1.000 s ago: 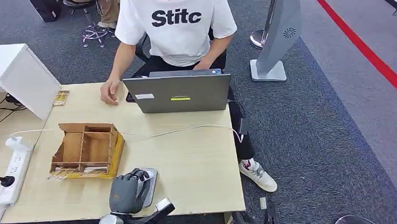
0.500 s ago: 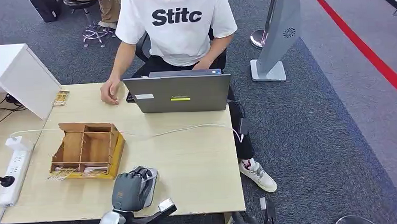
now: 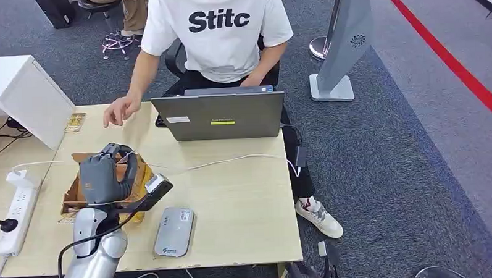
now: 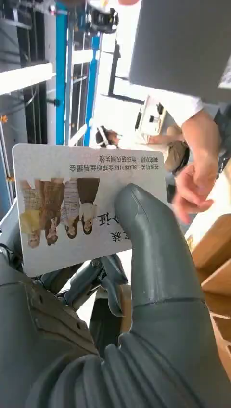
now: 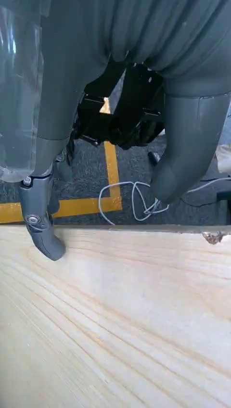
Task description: Pass the card to the sensor for recognition and then transmit it.
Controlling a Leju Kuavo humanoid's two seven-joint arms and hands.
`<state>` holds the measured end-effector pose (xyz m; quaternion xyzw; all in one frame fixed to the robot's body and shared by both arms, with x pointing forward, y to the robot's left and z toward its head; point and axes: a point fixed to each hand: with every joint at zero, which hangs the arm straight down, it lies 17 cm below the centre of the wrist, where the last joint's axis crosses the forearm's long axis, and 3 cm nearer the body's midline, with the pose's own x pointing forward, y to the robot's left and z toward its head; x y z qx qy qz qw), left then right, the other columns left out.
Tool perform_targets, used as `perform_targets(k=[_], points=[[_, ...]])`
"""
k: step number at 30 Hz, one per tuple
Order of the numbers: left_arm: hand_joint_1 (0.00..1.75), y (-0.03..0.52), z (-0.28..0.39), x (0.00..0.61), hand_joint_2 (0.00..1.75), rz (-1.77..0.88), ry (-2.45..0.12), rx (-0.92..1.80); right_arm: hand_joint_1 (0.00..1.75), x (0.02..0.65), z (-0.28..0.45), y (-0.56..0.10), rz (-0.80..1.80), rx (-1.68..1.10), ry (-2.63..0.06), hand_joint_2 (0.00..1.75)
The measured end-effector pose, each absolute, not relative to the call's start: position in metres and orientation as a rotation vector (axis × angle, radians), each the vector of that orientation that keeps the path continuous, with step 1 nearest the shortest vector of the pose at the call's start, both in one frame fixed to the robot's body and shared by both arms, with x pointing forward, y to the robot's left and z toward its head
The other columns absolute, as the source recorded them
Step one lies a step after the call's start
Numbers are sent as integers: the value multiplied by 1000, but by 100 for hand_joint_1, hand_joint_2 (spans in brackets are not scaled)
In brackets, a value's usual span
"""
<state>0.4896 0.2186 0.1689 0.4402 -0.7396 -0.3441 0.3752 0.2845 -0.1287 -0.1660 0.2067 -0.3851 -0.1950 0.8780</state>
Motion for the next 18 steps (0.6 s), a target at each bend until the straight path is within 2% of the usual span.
perform_targets(k=[18], points=[[175, 243, 154, 495, 175, -862, -1839, 1138, 0, 285, -166, -129, -406, 430, -803, 175]])
